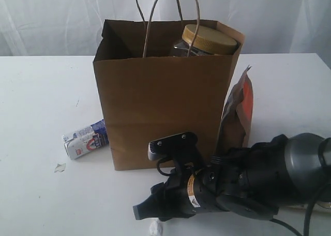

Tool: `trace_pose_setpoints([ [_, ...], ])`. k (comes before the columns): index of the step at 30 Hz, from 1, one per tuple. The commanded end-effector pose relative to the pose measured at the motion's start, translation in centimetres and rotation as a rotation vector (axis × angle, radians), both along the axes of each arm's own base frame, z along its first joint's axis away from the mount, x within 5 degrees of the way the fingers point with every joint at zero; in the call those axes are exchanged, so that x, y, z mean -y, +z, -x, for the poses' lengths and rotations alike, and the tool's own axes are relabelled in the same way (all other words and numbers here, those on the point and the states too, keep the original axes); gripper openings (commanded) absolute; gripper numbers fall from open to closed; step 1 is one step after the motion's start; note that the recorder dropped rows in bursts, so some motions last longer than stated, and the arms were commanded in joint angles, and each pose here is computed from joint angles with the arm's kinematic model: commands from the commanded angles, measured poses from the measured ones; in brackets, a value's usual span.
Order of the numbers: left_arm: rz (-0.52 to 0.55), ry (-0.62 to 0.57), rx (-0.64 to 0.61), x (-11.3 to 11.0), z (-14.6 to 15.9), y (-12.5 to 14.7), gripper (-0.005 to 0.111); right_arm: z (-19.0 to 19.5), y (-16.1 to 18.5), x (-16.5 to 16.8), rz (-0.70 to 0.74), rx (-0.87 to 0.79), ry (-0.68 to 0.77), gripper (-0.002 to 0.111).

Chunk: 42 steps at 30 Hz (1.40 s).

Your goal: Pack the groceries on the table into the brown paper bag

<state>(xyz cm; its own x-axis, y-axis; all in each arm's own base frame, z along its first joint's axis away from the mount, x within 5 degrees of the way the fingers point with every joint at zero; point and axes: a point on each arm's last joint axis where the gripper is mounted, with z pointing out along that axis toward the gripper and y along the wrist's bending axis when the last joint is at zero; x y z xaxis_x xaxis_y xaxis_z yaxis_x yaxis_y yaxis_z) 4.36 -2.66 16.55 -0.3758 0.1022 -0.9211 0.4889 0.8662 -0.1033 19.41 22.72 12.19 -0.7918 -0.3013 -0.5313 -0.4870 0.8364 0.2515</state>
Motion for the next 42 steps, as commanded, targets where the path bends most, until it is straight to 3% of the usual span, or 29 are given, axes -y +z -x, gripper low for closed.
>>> trace_pose_setpoints([
  [1, 0.003, -0.004, -0.002, 0.0, 0.0, -0.1, 0.000, 0.0, -0.5, 0.0, 0.012, -0.014, -0.004, 0.033],
  [6, 0.003, -0.004, -0.002, 0.0, 0.0, -0.1, 0.000, 0.0, -0.6, 0.2, 0.032, -0.029, -0.020, 0.010],
  [10, 0.003, -0.004, -0.002, 0.0, 0.0, -0.1, 0.000, 0.0, -0.4, 0.2, 0.025, -0.027, -0.026, 0.002],
  [18, 0.003, -0.004, -0.002, 0.0, 0.0, -0.1, 0.000, 0.3, 3.6, 0.7, -0.035, 0.045, -0.039, 0.001],
  [25, 0.003, -0.004, -0.002, 0.0, 0.0, -0.1, 0.000, 1.5, 9.2, 2.9, -0.079, 0.139, -0.075, 0.001],
  [33, 0.003, -0.004, -0.002, 0.0, 0.0, -0.1, 0.000, 4.2, 16.8, 7.2, -0.173, 0.368, -0.067, 0.001],
  [42, 0.003, -0.004, -0.002, 0.0, 0.0, -0.1, 0.000, 4.9, 25.3, 10.7, -0.234, 0.645, -0.177, 0.001],
])
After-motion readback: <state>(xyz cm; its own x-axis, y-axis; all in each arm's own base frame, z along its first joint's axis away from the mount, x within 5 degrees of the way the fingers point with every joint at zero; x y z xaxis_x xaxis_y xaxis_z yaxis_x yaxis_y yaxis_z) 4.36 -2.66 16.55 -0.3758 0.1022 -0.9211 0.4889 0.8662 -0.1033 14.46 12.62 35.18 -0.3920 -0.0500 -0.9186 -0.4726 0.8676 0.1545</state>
